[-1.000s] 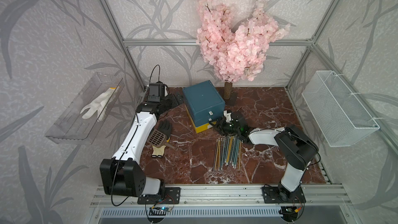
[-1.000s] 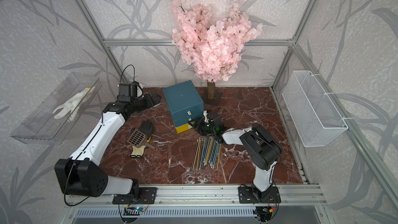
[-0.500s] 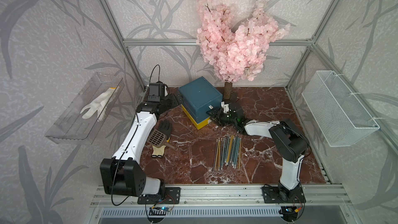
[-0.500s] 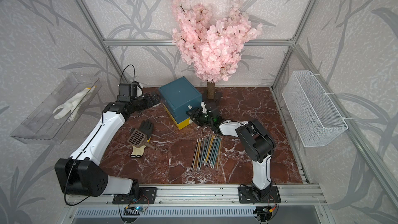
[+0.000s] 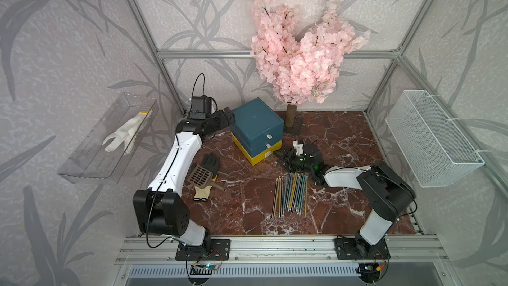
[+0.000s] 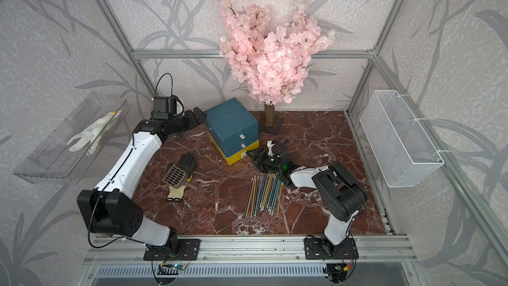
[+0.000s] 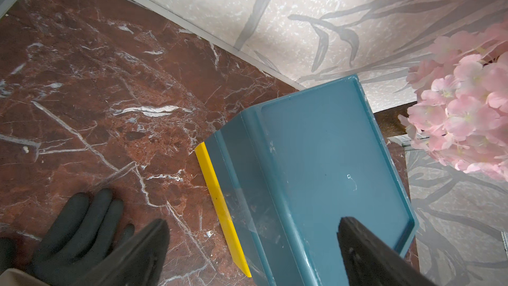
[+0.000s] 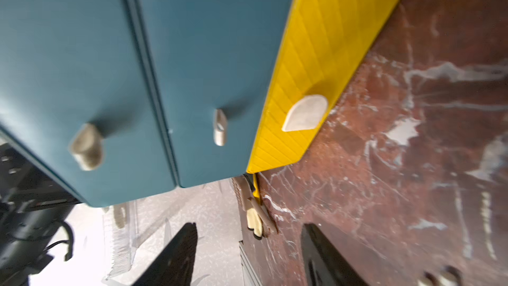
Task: Please place the pencils in the drawer according to their color
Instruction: Open the drawer in the storage box.
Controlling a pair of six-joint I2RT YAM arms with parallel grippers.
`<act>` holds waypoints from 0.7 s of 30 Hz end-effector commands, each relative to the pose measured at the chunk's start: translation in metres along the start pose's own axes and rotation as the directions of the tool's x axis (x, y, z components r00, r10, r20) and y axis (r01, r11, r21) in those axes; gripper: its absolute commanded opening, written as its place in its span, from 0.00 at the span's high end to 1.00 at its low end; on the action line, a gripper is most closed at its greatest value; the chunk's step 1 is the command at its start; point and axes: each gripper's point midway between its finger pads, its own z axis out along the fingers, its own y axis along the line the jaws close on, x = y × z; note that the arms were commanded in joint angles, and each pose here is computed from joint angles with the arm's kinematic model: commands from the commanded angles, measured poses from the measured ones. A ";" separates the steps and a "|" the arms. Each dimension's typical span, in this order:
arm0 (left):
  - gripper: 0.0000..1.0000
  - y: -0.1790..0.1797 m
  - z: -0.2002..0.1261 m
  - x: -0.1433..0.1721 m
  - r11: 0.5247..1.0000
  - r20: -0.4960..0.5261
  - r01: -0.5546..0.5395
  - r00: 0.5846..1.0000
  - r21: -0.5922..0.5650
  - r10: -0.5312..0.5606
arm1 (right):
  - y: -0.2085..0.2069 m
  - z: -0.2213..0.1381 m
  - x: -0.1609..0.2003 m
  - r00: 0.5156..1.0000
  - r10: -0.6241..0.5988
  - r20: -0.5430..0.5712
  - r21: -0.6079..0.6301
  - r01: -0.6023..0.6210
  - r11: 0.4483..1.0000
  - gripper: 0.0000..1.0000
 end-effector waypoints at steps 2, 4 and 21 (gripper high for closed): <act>0.00 -0.005 0.009 0.004 1.000 -0.045 -0.005 0.999 0.001 0.005 | 0.061 -0.001 -0.018 0.998 -0.012 0.065 -0.160 0.023 0.987 0.36; 0.00 -0.006 0.012 0.007 1.000 -0.055 -0.007 0.998 0.002 0.007 | 0.071 0.005 -0.022 0.998 -0.010 0.069 -0.182 0.023 0.983 0.37; 0.00 -0.007 0.022 0.016 1.000 -0.080 -0.020 0.997 -0.001 0.020 | 0.084 0.038 -0.043 0.997 0.015 0.082 -0.224 0.004 0.975 0.62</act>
